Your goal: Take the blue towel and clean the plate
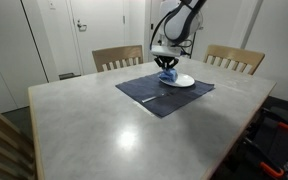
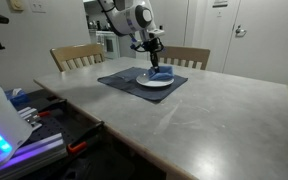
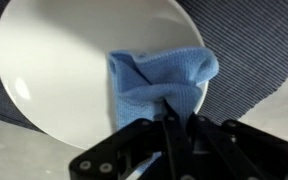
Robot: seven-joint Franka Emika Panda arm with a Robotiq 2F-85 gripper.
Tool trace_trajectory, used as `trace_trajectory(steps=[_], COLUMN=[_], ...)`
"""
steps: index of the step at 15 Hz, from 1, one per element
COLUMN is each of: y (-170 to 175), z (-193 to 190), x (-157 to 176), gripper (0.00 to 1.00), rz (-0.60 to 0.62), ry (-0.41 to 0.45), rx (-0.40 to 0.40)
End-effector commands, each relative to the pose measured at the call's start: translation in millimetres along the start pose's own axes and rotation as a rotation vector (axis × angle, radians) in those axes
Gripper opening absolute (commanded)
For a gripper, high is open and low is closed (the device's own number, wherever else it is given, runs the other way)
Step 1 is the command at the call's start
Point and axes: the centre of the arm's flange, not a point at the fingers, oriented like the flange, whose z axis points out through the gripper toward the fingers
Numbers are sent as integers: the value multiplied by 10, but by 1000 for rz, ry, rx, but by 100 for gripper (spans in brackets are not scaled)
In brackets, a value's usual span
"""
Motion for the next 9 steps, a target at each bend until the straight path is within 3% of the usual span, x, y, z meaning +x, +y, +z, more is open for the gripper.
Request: trace_trajectory(steps=[1, 5, 9], y=[283, 465, 476], z=[115, 150, 188], x=[-39, 88, 104], gripper=[2, 2, 2], rz=[89, 203, 220], ry=[12, 68, 28], rx=[-73, -163, -188])
